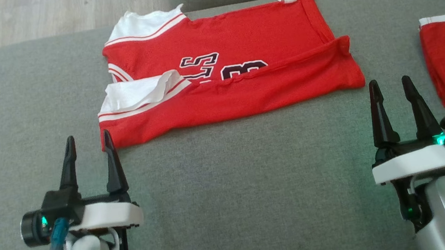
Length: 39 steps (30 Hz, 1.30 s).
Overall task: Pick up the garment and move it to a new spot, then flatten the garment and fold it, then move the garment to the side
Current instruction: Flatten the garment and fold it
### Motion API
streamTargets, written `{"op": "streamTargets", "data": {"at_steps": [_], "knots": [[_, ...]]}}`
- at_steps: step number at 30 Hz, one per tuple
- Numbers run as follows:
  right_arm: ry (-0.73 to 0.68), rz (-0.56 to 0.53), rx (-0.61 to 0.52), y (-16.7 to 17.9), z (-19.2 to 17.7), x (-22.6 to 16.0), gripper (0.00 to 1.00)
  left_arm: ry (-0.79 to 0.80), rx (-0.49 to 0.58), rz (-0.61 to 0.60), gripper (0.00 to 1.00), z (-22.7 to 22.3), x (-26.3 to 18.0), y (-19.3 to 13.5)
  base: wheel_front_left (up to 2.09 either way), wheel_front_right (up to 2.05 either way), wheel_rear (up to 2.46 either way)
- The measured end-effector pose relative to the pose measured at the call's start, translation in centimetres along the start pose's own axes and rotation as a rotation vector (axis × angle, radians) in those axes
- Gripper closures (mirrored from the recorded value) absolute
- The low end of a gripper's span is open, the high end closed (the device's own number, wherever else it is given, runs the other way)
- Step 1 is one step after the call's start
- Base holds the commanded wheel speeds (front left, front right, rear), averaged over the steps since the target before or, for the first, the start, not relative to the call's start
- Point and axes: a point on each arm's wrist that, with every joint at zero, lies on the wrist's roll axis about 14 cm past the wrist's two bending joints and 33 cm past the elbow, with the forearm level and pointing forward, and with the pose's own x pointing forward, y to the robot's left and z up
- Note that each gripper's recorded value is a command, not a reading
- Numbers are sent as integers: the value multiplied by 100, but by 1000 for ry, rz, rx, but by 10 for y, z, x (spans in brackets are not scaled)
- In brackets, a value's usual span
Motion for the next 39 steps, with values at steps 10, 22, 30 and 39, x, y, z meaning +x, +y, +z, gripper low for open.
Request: {"op": "streamTargets", "data": {"at_steps": [10, 22, 30, 39], "knots": [[27, -19, 28, -7, -13, 6, 0, 273, 57, 25, 0, -73, 18, 12, 0, 0, 0], [40, -63, 35, -25, -20, 11, 0, 443, 42, 47, 0, -116, 43, 22, 0, 0, 0], [35, -82, 55, -31, -20, 11, 0, 496, 51, -1, 100, -122, 54, 15, 0, 0, 0], [39, -61, 56, -23, -19, 12, 0, 400, 25, -24, 100, -101, 52, 6, 0, 0, 0]]}}
